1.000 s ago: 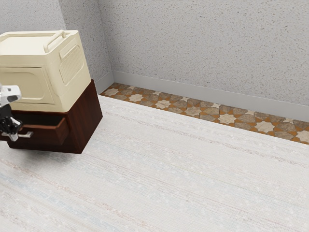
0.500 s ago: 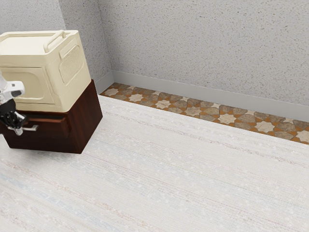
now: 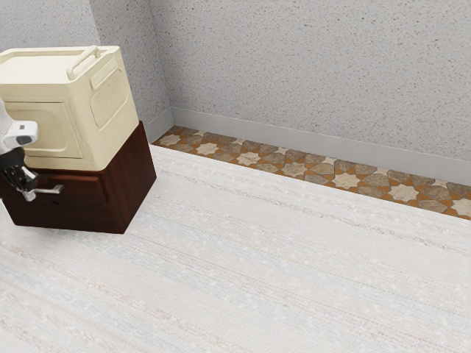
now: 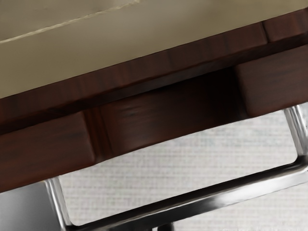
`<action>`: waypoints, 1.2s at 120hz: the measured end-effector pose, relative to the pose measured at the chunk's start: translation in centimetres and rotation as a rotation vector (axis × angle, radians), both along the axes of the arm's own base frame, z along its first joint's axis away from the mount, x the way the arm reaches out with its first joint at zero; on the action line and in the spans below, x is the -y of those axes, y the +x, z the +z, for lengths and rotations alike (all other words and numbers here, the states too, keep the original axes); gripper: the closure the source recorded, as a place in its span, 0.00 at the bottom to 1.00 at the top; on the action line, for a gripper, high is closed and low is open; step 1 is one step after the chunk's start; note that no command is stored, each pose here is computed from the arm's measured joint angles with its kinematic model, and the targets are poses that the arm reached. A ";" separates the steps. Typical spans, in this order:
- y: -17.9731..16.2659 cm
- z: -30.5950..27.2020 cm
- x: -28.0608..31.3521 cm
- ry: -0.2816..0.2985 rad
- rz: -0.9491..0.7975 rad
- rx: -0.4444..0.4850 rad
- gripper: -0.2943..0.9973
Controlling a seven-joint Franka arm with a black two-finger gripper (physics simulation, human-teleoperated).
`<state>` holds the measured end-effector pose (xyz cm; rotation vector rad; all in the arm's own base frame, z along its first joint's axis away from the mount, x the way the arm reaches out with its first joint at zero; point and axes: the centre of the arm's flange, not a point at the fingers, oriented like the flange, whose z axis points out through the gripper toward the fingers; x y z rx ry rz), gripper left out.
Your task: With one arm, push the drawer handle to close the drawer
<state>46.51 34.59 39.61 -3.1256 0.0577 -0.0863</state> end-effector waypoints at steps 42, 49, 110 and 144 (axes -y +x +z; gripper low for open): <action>1.0 0.6 0.2 0.040 -0.142 -0.030 0.84; 1.2 0.8 0.2 0.044 -0.160 -0.028 0.84; -2.0 3.8 7.6 0.014 -0.145 0.000 0.71; -4.0 12.8 13.0 0.040 -0.039 -0.003 0.36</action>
